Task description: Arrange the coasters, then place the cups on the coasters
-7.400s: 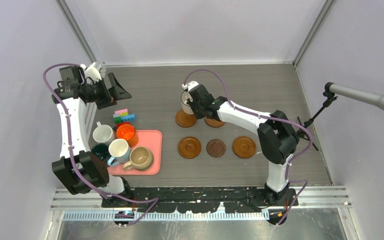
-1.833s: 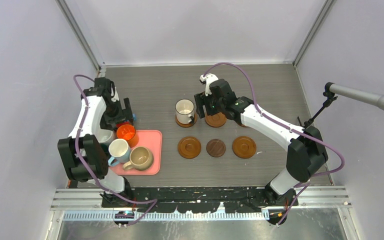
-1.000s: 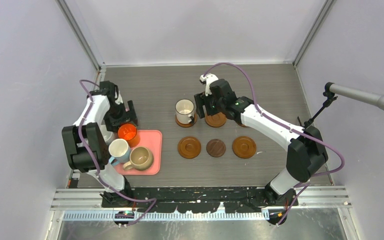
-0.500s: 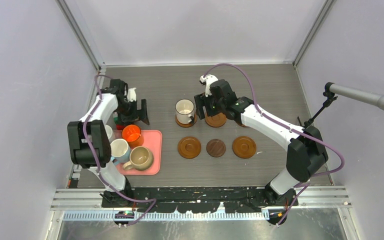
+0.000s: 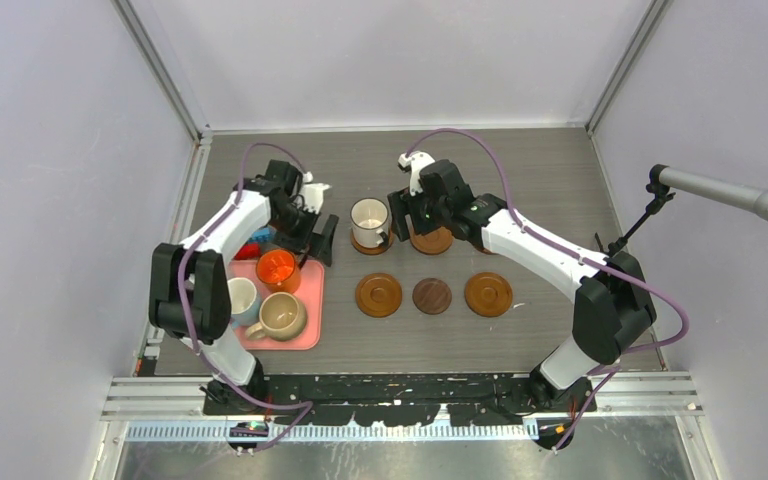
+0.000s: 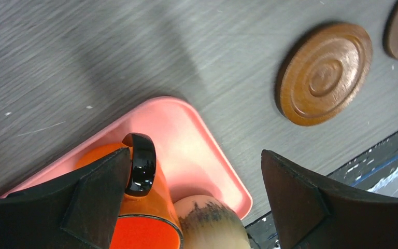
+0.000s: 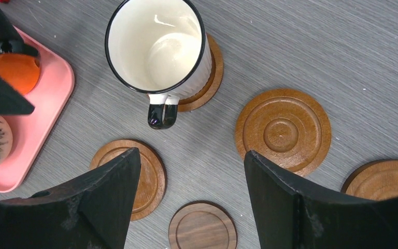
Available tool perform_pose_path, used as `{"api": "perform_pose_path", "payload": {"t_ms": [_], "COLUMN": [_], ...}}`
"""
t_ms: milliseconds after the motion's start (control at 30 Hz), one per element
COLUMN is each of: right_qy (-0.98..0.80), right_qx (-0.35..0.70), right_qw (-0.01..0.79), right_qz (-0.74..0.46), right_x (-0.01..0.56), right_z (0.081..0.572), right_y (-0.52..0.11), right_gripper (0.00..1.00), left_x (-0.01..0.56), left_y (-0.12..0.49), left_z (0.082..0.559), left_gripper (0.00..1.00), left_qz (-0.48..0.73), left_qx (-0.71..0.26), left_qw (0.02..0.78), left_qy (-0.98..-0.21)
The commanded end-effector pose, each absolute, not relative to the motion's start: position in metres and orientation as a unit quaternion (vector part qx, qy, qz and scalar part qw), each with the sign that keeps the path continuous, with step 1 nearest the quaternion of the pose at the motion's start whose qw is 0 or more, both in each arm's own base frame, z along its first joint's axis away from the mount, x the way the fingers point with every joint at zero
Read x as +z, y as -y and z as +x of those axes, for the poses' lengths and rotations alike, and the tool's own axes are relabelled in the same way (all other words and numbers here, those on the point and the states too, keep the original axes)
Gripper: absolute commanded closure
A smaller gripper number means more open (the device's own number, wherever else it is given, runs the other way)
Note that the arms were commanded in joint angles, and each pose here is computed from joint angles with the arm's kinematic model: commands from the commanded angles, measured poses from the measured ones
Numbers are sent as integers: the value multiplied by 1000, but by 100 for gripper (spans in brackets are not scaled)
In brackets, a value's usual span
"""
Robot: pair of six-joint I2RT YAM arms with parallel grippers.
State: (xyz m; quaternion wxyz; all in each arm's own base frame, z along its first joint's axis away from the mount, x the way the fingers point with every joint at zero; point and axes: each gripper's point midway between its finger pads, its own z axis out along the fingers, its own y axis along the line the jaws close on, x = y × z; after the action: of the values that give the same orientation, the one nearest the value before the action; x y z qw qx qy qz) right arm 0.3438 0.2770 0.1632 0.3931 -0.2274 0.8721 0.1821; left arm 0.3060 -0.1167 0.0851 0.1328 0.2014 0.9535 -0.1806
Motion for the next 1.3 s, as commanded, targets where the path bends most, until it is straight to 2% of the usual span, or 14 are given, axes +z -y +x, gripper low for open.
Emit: {"api": "perform_pose_path", "payload": {"t_ms": [0,333,533,633,733,867,967,1100,1267], "right_qy": [-854,-863,-863,-861,-859,-858,-850,-838,-844], "right_qx": [189,182,206,215,219,222,217,209,208], "right_qw": [427,408,395,390,380,360,353,346,310], "right_qz": [-228,-236,-239,-246,-263,-290,-326,-367,-385], "right_x": [198,198,201,202,201,199,192,178,143], "right_z": [347,348,352,354,350,336,314,295,282], "right_y": [-272,-265,-280,-294,-315,-351,-379,-413,-448], "right_gripper": [22,21,23,24,27,29,29,31,36], "left_x": [102,111,165,202,227,242,247,238,241], "left_y": [139,154,159,151,126,83,49,25,7], "left_z": [273,219,238,259,283,299,304,301,298], "left_gripper": [2,5,1,0,0,0,0,0,0], "left_qz": [291,431,415,359,252,127,54,-15,-53], "left_qx": [-211,-192,-180,-167,-173,-187,-158,-169,-205], "left_qw": [129,129,247,322,358,369,379,350,350], "left_qy": [-924,-872,-857,-860,-882,-901,-910,-921,-913]}}
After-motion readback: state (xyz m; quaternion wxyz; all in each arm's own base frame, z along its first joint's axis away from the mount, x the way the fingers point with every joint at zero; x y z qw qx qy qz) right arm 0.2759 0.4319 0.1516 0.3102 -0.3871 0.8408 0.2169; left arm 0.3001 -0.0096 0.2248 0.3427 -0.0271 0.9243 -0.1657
